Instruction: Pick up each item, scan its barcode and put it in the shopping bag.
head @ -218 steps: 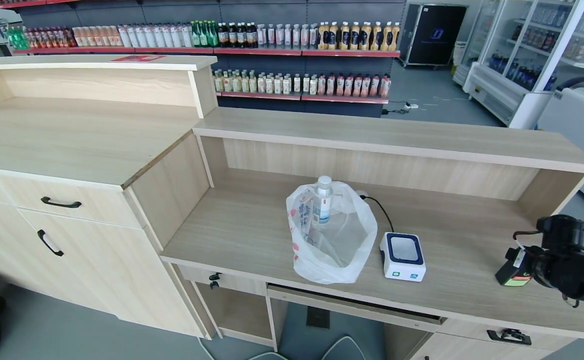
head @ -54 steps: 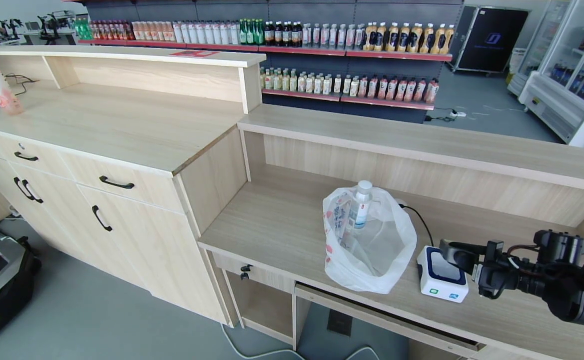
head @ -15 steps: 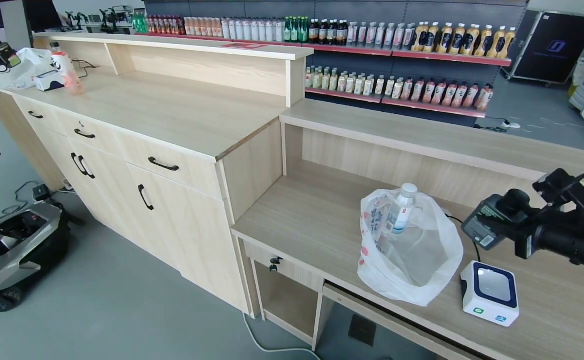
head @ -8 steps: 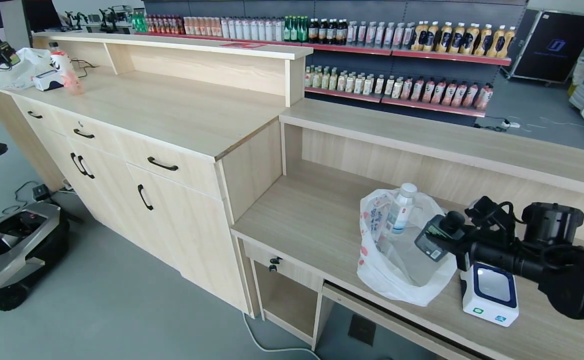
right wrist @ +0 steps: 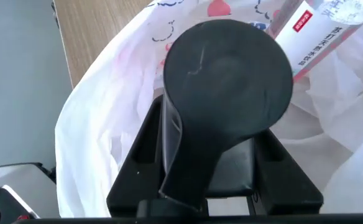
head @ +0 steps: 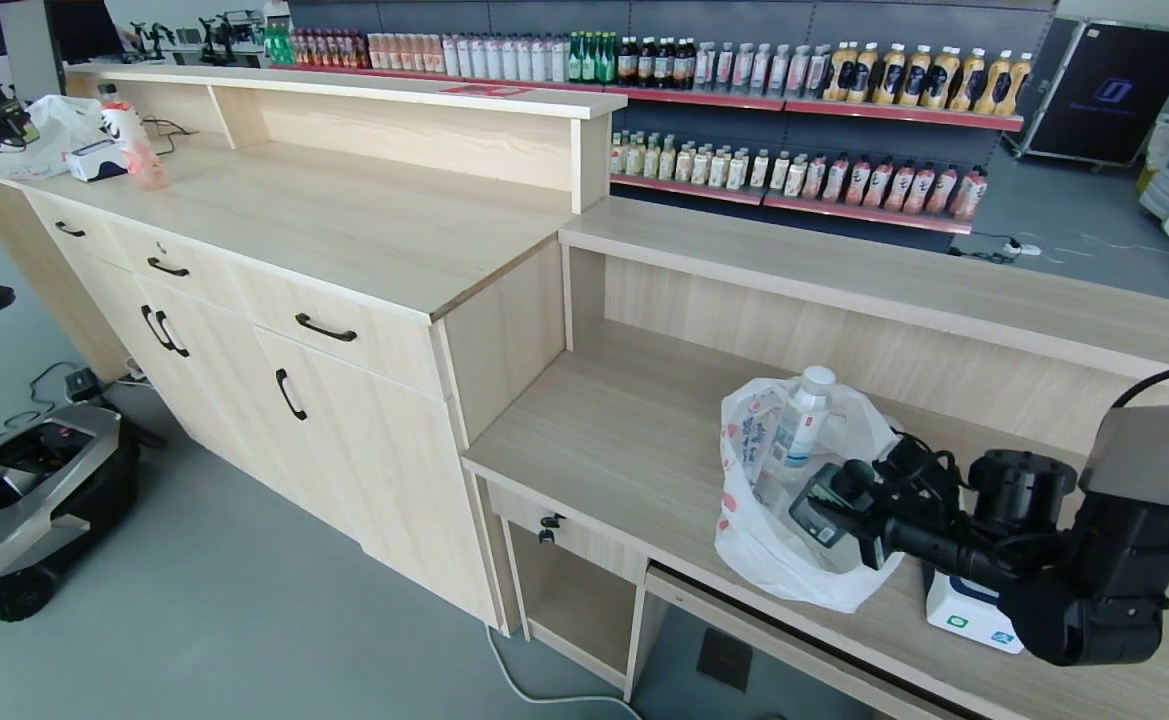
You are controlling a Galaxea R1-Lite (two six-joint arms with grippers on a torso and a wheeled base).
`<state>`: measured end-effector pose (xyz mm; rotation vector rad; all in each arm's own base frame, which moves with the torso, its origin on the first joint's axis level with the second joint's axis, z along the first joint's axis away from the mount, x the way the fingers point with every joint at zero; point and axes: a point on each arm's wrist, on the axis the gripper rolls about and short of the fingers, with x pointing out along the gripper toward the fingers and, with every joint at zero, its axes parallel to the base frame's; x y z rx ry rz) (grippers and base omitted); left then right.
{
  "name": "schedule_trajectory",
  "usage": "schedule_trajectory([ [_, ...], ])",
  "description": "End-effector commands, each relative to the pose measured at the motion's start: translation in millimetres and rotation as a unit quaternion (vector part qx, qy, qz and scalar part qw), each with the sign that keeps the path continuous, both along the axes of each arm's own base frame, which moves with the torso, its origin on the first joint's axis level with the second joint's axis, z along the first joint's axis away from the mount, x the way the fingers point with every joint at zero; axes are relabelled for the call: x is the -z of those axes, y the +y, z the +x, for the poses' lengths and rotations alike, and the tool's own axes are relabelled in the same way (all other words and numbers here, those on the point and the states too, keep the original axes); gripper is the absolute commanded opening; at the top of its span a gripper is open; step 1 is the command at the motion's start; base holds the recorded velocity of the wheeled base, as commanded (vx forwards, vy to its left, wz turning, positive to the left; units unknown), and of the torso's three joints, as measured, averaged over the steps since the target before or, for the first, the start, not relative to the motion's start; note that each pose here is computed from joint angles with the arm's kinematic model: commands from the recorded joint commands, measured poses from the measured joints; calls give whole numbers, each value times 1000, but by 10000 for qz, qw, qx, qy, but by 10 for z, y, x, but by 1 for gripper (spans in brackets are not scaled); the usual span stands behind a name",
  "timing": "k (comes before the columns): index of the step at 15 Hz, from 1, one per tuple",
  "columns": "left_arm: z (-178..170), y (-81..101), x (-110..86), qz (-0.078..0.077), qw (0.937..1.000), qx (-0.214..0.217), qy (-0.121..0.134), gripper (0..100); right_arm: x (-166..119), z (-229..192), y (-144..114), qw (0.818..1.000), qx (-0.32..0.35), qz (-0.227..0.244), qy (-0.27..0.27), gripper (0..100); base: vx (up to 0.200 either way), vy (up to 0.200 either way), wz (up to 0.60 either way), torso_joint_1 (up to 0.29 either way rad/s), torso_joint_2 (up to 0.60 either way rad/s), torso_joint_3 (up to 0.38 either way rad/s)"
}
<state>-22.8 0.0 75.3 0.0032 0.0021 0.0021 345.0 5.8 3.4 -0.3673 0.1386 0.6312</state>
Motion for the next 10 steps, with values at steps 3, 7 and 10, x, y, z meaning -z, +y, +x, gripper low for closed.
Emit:
schedule_trajectory([
  [3, 0, 0, 0, -1, 10000, -5, -3, 100, 274, 39, 58, 9996, -65, 78, 282, 0, 0, 0, 0, 0, 0, 0],
  [7, 0, 0, 0, -1, 10000, -5, -3, 100, 342, 88, 53, 9996, -60, 72, 255, 0, 0, 0, 0, 0, 0, 0],
  [10, 0, 0, 0, -1, 10000, -5, -3, 100, 382, 101, 53, 9995, -60, 72, 285, 0, 0, 0, 0, 0, 0, 0],
])
